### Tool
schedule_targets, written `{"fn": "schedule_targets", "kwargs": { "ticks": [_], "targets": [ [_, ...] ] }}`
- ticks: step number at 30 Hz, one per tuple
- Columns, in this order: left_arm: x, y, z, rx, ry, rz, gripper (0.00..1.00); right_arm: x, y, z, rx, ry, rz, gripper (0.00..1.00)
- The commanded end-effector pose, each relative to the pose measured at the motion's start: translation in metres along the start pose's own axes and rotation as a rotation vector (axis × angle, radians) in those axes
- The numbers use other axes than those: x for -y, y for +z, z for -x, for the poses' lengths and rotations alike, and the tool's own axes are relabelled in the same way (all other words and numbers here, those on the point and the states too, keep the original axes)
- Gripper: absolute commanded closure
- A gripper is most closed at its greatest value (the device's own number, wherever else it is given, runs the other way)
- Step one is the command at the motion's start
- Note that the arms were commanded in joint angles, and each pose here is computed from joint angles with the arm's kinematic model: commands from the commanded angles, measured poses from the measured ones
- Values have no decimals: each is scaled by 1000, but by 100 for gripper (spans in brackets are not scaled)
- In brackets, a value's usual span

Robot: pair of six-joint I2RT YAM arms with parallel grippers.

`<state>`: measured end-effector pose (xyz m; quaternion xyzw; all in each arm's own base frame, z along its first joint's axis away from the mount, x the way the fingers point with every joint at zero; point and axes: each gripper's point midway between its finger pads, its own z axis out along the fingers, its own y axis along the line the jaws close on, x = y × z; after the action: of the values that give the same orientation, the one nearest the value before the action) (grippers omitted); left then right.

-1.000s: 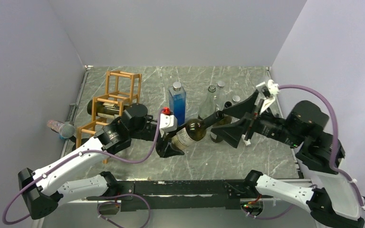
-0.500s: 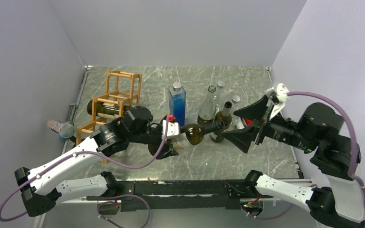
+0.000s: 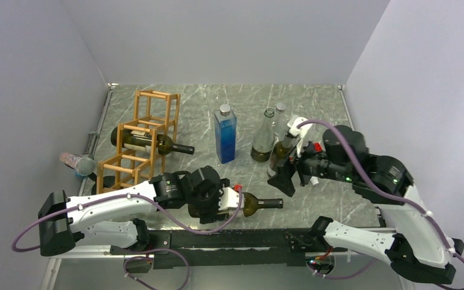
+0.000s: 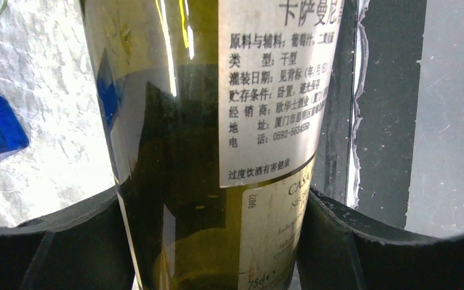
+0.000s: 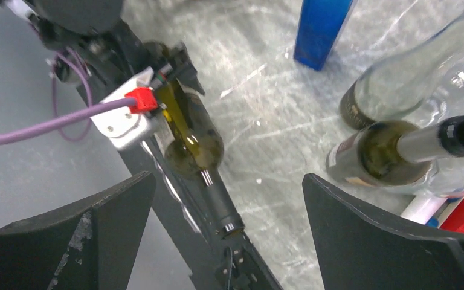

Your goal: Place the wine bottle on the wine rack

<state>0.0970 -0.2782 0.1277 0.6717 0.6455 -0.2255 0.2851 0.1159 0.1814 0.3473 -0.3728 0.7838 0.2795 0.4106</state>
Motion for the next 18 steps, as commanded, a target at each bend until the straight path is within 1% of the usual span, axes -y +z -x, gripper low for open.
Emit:
{"fn": "schedule_targets", "kwargs": {
  "ticks": [1, 3, 6, 13, 15, 18],
  "targets": [
    [-13, -12, 56, 200, 76, 90, 99, -1, 20, -38, -156, -76, 53, 3],
    [-13, -15, 57, 203, 85, 102, 99, -7, 28, -50, -205, -85, 96, 3],
    [-15, -18, 58, 201, 84, 114, 99, -14, 38, -61, -237, -94, 141, 3],
    [-21, -18, 52, 174, 86, 149, 99, -17, 57, -87, -343, -103, 161, 3],
    [-21, -18, 54, 178, 91, 146, 99, -20, 60, -92, -369, -104, 181, 7],
    [-22, -18, 55, 166, 83, 145, 99, -31, 62, -89, -342, -104, 244, 10]
  ]
}}
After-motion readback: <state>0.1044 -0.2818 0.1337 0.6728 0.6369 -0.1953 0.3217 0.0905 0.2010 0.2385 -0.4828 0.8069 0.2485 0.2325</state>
